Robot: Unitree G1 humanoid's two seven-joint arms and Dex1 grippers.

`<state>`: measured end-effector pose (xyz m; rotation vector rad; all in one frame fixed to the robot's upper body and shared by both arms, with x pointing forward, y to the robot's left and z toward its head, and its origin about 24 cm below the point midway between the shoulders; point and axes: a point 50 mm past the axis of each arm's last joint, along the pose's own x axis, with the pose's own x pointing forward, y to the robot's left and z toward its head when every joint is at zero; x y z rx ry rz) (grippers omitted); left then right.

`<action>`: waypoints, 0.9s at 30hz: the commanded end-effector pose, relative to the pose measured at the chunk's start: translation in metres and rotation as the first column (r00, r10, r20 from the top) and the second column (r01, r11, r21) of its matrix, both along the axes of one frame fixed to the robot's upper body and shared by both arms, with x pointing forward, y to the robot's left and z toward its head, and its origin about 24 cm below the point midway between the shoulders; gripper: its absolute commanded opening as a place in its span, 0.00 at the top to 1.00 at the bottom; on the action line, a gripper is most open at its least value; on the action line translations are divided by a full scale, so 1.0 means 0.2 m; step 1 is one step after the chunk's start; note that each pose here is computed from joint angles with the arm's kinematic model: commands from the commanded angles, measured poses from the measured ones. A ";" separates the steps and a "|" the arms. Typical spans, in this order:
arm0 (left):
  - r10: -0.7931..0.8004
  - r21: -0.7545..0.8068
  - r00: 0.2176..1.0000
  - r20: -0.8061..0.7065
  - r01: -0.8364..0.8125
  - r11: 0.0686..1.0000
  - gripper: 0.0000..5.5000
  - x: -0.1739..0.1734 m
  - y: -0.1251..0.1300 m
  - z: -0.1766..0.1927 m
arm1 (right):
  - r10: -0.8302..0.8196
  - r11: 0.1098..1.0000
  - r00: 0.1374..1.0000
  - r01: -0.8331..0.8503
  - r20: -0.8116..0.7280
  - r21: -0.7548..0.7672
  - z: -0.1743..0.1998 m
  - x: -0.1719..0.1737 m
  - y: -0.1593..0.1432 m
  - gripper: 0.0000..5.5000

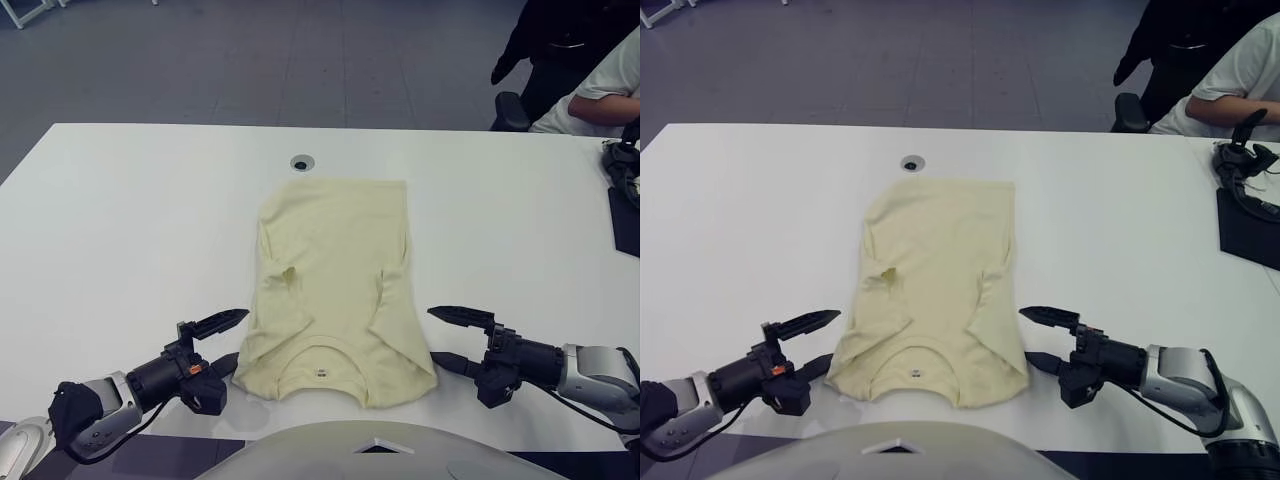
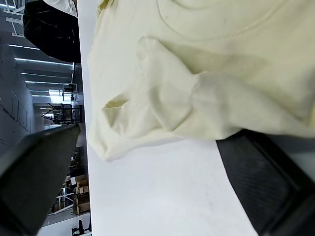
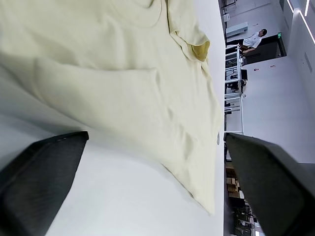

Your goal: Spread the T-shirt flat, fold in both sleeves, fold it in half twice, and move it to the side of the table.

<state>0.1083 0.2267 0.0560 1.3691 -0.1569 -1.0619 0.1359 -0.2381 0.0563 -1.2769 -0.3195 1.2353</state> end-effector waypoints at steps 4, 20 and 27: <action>-0.018 0.083 0.983 -0.180 0.033 0.996 0.35 -0.08 0.01 -0.12 | 0.063 0.995 0.991 -0.072 -0.121 -0.075 -0.06 -0.07 0.03 0.29; -0.053 0.057 0.979 -0.196 0.066 0.996 0.87 -0.08 -0.04 -0.11 | 0.022 0.999 0.976 -0.028 -0.215 -0.023 -0.07 -0.08 0.06 0.78; -0.049 0.051 0.973 -0.227 0.063 0.997 1.00 -0.10 -0.05 -0.11 | -0.011 1.000 0.966 0.009 -0.257 -0.008 -0.07 -0.08 0.06 0.99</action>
